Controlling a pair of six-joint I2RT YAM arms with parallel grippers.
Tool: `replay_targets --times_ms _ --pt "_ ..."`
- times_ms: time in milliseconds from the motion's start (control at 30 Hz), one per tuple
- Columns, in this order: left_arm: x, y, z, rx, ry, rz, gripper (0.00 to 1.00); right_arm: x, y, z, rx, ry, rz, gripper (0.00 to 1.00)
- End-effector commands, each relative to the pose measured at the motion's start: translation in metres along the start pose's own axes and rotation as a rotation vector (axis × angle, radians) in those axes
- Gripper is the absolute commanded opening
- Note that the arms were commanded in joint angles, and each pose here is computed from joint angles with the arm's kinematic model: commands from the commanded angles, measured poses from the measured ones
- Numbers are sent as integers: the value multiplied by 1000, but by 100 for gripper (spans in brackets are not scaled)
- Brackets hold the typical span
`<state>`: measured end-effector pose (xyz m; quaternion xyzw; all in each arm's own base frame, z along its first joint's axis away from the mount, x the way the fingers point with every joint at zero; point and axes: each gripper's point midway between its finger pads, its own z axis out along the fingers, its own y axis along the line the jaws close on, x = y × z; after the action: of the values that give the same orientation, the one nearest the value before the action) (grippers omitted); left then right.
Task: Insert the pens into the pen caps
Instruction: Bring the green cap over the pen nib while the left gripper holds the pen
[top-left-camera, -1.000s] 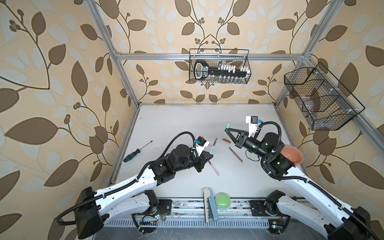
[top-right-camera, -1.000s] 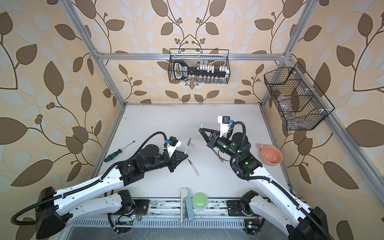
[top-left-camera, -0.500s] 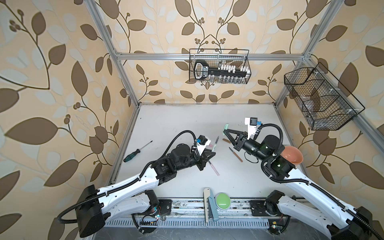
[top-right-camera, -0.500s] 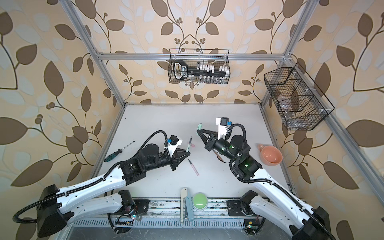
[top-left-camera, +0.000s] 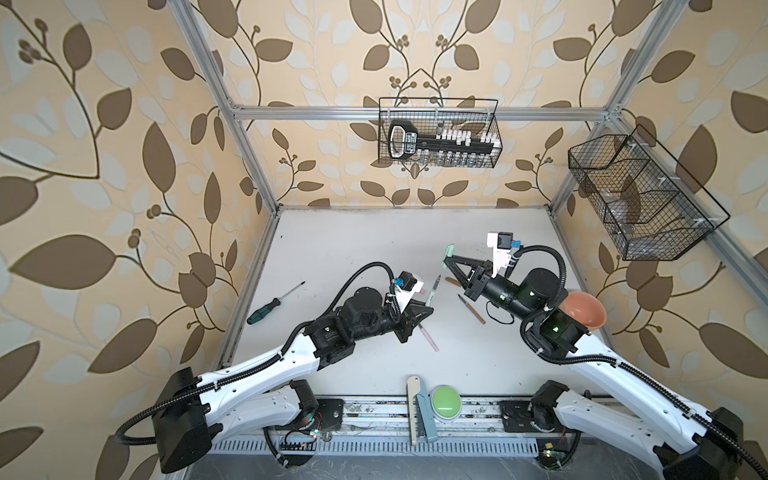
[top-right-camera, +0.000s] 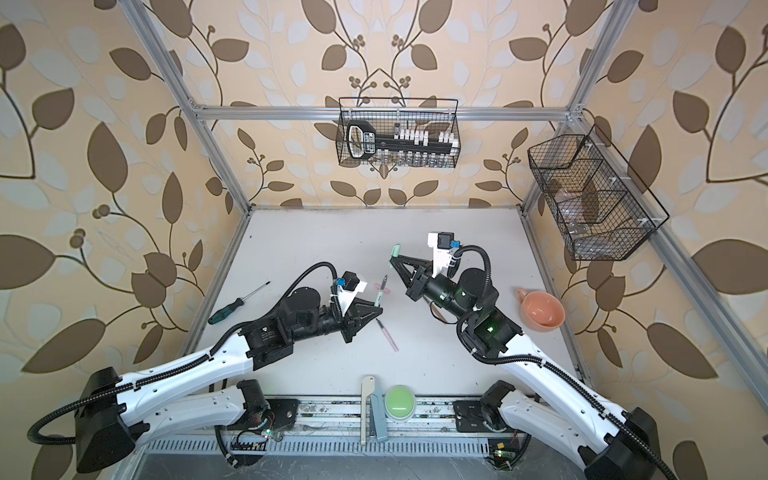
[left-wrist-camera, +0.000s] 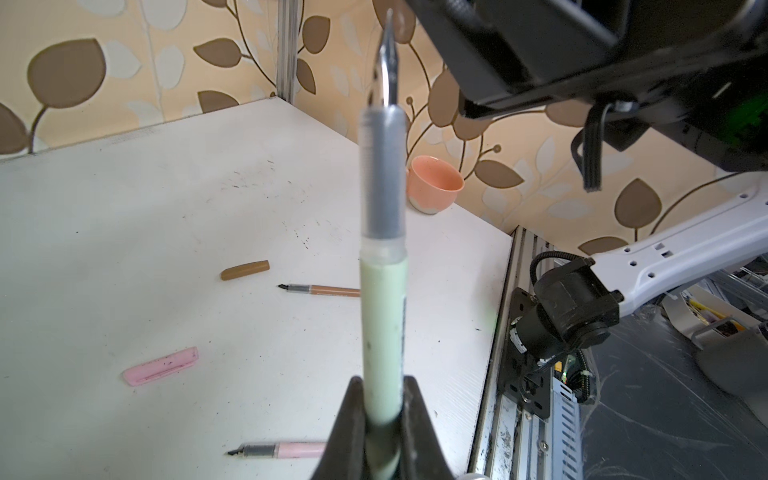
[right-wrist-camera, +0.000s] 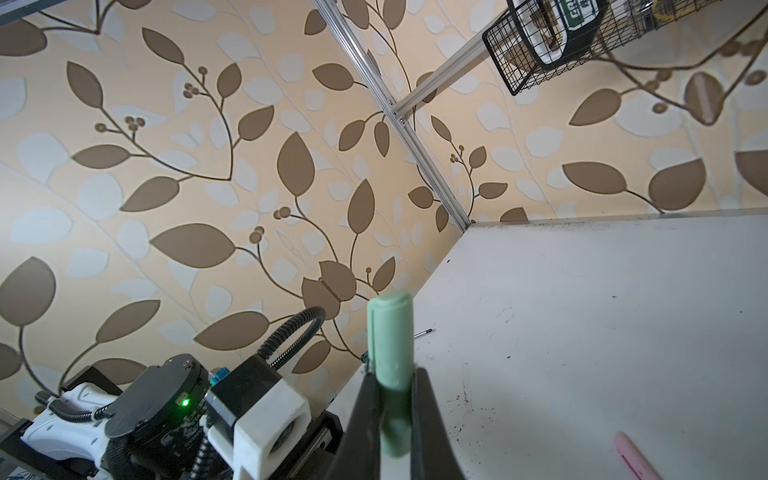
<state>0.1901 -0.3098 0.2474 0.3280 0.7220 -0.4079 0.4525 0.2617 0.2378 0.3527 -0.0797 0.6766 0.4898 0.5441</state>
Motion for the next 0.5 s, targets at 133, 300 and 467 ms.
replay_targets --times_ms 133,300,467 --pt "-4 -28 -3 155 -29 -11 0 -20 13 -5 -11 -38 -35 5" --pt "-5 -26 -2 205 -32 -70 0 -21 8 -10 -2 -33 -12 5" --pt "-12 -18 -3 300 -55 -180 0 -11 1 -11 6 -8 16 5"
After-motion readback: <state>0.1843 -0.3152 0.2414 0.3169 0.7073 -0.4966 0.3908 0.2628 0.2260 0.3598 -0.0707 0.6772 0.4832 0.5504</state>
